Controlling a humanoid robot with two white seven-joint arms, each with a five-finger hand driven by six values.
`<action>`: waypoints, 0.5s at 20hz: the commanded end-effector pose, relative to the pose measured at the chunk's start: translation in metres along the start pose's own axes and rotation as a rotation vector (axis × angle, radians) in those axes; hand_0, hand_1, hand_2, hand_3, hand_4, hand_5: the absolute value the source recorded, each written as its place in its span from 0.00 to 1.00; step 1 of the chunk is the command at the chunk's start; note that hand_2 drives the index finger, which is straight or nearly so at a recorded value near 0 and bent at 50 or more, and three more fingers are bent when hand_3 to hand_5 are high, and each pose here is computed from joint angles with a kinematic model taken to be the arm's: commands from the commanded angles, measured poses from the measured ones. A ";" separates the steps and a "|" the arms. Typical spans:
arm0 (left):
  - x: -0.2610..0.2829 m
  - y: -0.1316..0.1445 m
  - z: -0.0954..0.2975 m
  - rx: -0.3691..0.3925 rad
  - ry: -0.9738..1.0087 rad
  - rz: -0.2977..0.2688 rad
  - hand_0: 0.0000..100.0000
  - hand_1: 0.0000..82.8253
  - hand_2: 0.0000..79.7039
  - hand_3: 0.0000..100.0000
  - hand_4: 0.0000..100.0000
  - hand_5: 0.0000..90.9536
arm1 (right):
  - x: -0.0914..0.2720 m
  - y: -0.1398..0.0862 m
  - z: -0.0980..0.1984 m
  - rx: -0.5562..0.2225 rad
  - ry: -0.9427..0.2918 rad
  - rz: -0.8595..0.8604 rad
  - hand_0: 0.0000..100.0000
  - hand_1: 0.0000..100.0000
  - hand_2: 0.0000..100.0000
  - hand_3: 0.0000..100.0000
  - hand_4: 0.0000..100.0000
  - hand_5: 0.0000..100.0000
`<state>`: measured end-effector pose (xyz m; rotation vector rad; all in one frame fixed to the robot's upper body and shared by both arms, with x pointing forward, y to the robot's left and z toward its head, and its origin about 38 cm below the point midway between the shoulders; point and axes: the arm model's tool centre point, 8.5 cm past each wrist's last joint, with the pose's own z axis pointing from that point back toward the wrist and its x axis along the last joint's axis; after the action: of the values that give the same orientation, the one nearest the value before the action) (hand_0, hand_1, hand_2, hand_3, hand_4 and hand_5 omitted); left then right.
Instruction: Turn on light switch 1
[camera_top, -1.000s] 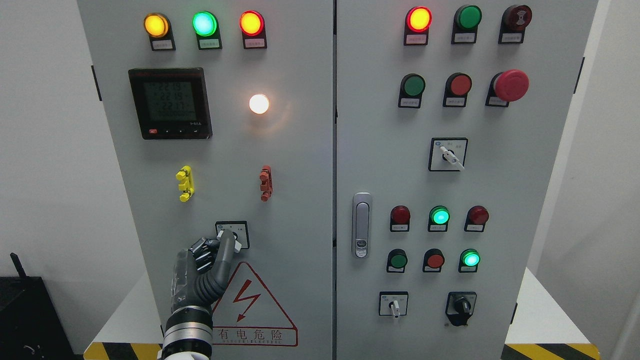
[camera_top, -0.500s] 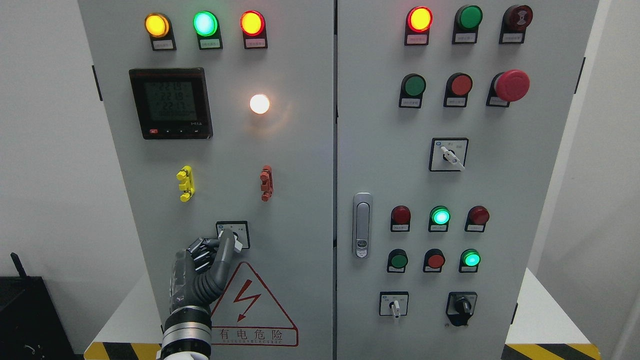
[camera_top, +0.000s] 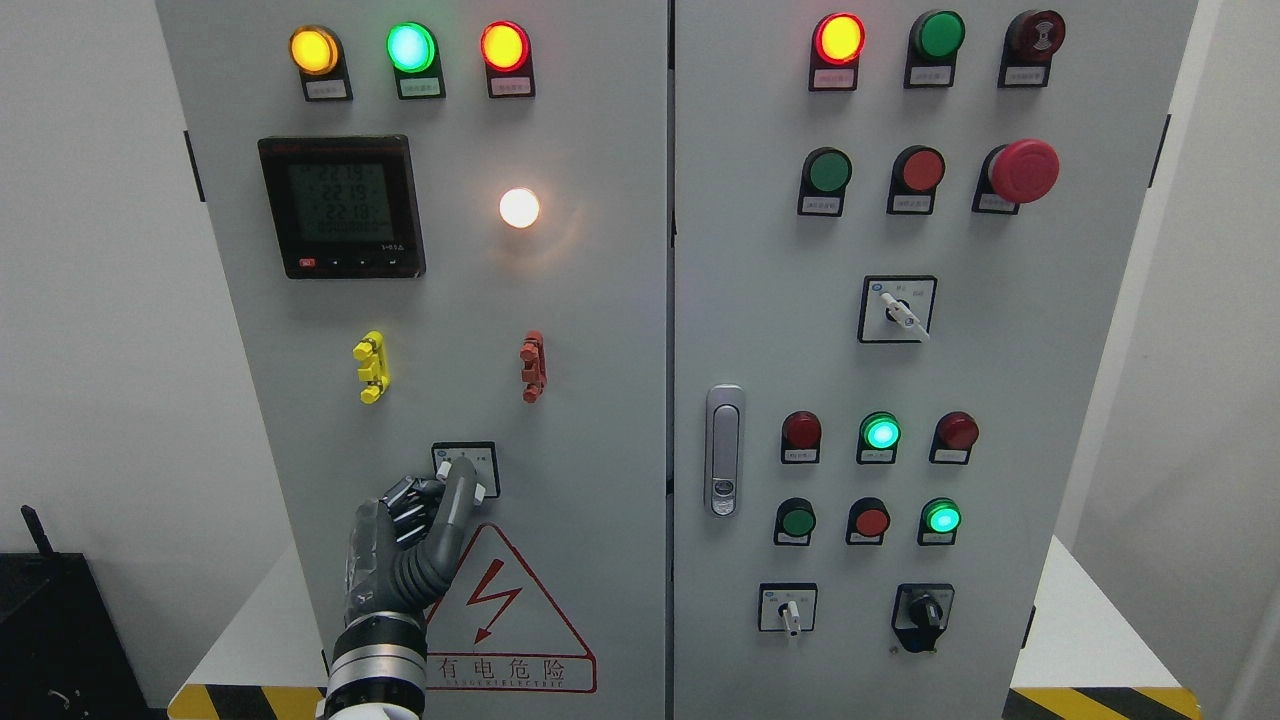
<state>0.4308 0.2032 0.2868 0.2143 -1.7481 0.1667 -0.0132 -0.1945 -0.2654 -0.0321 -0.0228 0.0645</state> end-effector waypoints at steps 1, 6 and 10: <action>-0.002 0.000 0.002 -0.001 0.007 0.001 0.29 0.52 0.75 1.00 0.98 0.97 | 0.000 0.000 0.000 0.001 0.002 -0.024 0.00 0.00 0.00 0.00 0.00 0.00; 0.000 0.000 0.003 -0.003 -0.002 0.003 0.28 0.52 0.76 1.00 0.98 0.97 | 0.000 0.000 0.000 0.001 0.002 -0.024 0.00 0.00 0.00 0.00 0.00 0.00; 0.002 0.000 0.005 -0.005 -0.012 0.008 0.26 0.52 0.76 1.00 0.99 0.97 | 0.000 0.000 0.000 0.001 0.002 -0.024 0.00 0.00 0.00 0.00 0.00 0.00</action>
<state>0.4290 0.2030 0.2847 0.2137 -1.7416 0.1655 -0.0132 -0.1945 -0.2654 -0.0322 -0.0228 0.0646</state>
